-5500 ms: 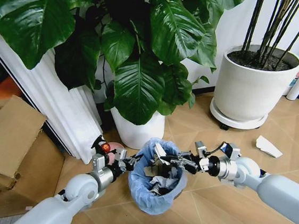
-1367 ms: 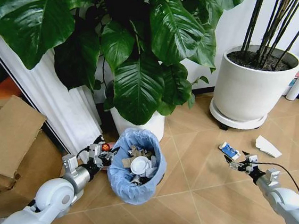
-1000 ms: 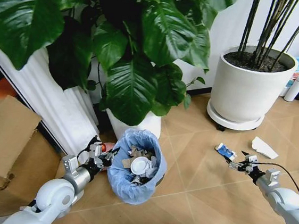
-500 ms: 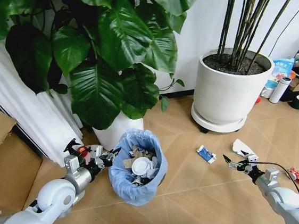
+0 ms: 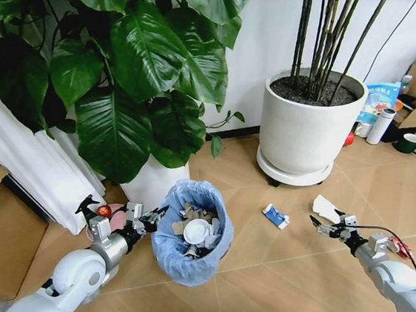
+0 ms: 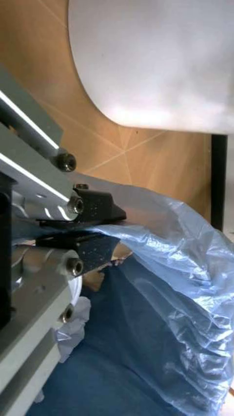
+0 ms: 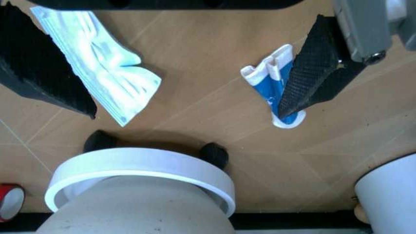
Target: Pick up the trash bin and place the garbage on the floor into it.
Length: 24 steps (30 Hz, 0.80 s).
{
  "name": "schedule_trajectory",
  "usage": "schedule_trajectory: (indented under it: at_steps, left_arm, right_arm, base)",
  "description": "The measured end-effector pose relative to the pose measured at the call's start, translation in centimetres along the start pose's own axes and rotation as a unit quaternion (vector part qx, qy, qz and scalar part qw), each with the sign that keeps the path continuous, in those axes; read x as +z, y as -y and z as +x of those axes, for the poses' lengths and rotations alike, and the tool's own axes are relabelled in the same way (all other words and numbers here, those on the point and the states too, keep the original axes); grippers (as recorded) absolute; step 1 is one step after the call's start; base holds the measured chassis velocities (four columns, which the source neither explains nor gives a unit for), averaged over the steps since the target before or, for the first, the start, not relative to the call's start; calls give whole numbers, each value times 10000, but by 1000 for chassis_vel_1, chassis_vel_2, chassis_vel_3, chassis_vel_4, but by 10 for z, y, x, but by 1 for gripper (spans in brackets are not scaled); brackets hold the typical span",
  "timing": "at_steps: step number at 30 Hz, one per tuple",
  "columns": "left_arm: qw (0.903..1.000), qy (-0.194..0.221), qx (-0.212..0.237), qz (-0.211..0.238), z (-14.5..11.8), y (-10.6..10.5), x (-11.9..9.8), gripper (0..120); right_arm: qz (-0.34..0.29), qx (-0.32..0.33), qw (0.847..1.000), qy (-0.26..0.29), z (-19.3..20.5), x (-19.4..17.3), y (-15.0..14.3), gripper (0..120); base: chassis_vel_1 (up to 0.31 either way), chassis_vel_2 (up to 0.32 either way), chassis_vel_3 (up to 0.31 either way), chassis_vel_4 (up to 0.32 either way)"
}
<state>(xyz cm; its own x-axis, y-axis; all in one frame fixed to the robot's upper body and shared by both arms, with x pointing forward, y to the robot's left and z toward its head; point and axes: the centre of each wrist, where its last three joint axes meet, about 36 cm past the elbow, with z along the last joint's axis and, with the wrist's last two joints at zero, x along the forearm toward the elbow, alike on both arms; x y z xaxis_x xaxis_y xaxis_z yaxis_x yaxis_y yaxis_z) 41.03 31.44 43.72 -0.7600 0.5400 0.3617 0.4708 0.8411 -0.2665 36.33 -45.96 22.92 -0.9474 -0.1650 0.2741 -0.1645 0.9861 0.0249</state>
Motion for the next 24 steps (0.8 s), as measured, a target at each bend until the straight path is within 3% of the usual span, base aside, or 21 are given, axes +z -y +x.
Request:
schedule_trajectory:
  at_steps: [24]
  left_arm:
    - [10000,-3,8,-6,1,1,0,0]
  right_arm:
    - [-35,-31,10000,2,-3,1,-5,100]
  base:
    - [-21,-24,21,17]
